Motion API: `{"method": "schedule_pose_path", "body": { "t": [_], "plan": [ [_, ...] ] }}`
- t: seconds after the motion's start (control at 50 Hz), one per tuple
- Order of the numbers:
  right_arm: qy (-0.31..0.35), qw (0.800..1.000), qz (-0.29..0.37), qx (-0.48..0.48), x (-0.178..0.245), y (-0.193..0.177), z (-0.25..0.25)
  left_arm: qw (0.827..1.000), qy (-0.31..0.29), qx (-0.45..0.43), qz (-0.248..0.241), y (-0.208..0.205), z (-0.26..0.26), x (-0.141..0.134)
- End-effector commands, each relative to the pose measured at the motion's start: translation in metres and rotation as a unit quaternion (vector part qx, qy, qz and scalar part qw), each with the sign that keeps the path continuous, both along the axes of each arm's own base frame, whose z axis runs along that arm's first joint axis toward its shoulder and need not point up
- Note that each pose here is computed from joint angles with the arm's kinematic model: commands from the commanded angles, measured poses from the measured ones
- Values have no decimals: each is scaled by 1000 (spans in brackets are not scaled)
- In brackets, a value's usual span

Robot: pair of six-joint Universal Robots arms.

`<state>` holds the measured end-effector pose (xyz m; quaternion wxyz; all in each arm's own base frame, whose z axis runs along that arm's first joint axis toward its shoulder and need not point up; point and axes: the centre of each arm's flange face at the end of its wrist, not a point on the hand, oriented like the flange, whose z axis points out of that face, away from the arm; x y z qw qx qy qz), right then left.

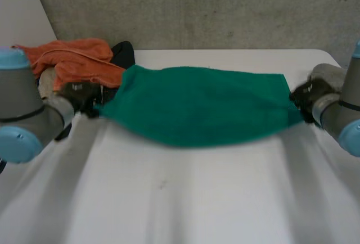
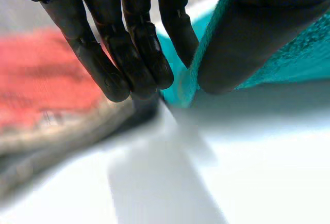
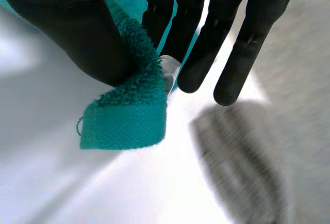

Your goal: Fold the laundry.

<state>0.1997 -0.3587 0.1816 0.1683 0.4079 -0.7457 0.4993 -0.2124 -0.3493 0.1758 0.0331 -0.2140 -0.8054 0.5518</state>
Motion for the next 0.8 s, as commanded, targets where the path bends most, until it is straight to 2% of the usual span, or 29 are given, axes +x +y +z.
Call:
{"method": "schedule_pose_path", "body": {
  "t": [0.02, 0.1, 0.16, 0.22, 0.3, 0.4, 0.48, 0.56, 0.7, 0.8],
  "plan": [
    [107, 979, 7, 171, -34, 76, 14, 985, -92, 145, -22, 82, -9, 29],
    [155, 972, 26, 172, -48, 86, 18, 980, -130, 142, -45, 97, -6, 43],
    [183, 970, 42, 155, -52, 80, 13, 977, -150, 140, -55, 95, -9, 50],
    [183, 972, 43, 143, -48, 72, 5, 976, -163, 127, -66, 90, -9, 48],
    [158, 982, 24, 99, -38, 54, 0, 984, -145, 89, -58, 64, -4, 38],
    [88, 996, -17, 17, -24, 15, -4, 994, -98, 41, -23, 22, 7, 15],
    [66, 997, -39, -33, -19, -13, -7, 996, -86, 11, 6, -6, 13, -2],
    [70, 994, -50, -65, -14, -35, -12, 996, -80, -10, 25, -28, 17, -18],
    [76, 992, -48, -92, -4, -57, -20, 996, -84, -26, 27, -50, 12, -41],
    [79, 991, -48, -95, 5, -66, -32, 996, -80, -24, -2, -51, 8, -64]
  ]
}}
